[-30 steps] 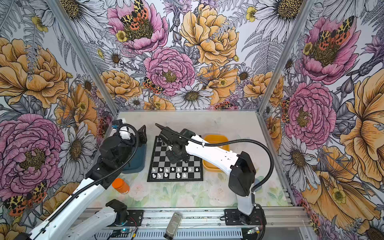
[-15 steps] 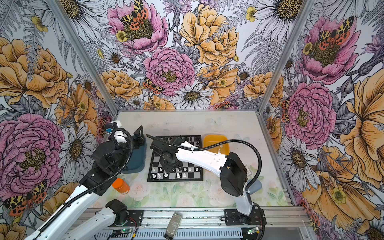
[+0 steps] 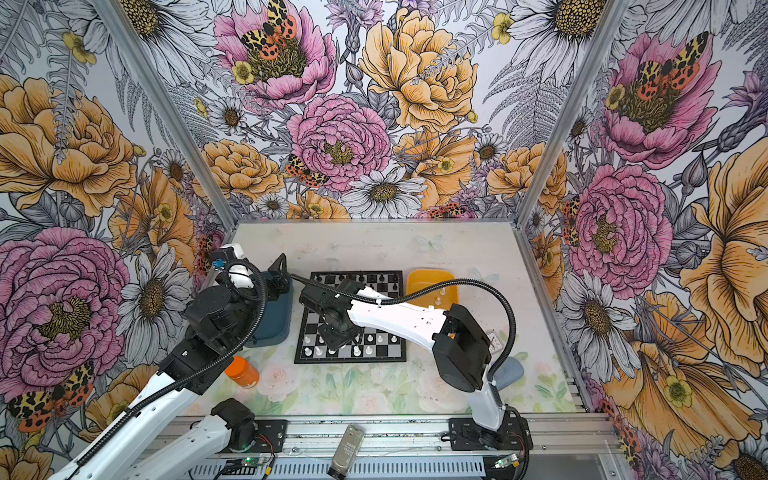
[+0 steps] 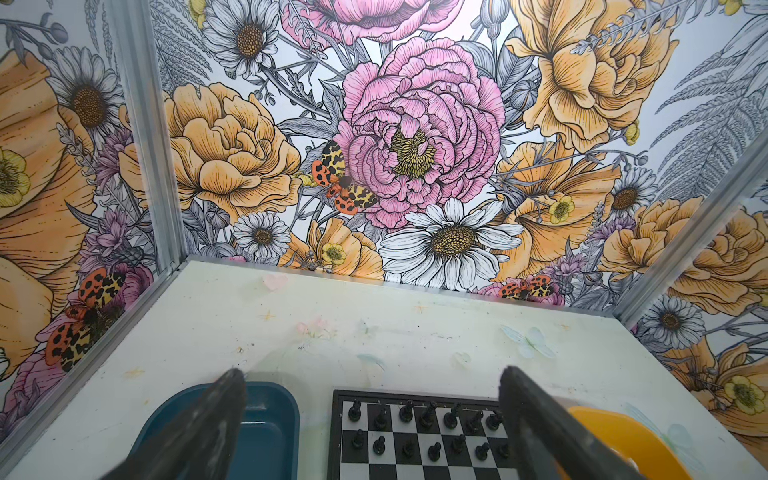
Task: Set up the chess pieces on the board
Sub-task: 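Carry the white piece with the right gripper over the board's nearest row, then lower the white piece onto the nearest row and open the right gripper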
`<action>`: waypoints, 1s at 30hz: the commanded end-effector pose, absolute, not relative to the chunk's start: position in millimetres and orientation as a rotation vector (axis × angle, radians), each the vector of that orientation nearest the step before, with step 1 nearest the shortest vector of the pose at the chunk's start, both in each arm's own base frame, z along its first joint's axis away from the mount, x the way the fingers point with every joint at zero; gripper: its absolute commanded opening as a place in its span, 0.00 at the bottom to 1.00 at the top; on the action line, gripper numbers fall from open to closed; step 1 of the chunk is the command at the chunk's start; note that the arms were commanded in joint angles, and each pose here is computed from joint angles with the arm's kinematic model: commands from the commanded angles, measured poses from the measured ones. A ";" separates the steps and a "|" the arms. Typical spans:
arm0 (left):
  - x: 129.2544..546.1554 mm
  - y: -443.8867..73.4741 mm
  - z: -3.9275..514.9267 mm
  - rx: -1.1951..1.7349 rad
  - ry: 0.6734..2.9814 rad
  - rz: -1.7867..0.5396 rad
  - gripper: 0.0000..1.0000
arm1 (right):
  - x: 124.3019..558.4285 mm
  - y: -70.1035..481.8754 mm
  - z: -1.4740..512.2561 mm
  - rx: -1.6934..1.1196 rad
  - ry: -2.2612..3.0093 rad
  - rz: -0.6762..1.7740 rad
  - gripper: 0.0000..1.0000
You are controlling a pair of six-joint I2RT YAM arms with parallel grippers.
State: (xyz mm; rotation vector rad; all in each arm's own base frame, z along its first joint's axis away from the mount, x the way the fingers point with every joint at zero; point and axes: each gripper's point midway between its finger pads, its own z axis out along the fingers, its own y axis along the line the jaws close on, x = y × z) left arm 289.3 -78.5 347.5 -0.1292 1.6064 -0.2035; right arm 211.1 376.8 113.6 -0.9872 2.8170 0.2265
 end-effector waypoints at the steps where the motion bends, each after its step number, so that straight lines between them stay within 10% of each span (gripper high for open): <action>1: 288.3 -76.5 341.3 -0.115 1.620 -0.162 0.96 | 208.8 382.5 99.8 -0.981 2.843 0.238 0.00; 30: 290.1 -79.0 339.1 -0.102 1.628 -0.151 0.97 | 215.4 376.8 65.8 -0.958 2.863 0.169 0.00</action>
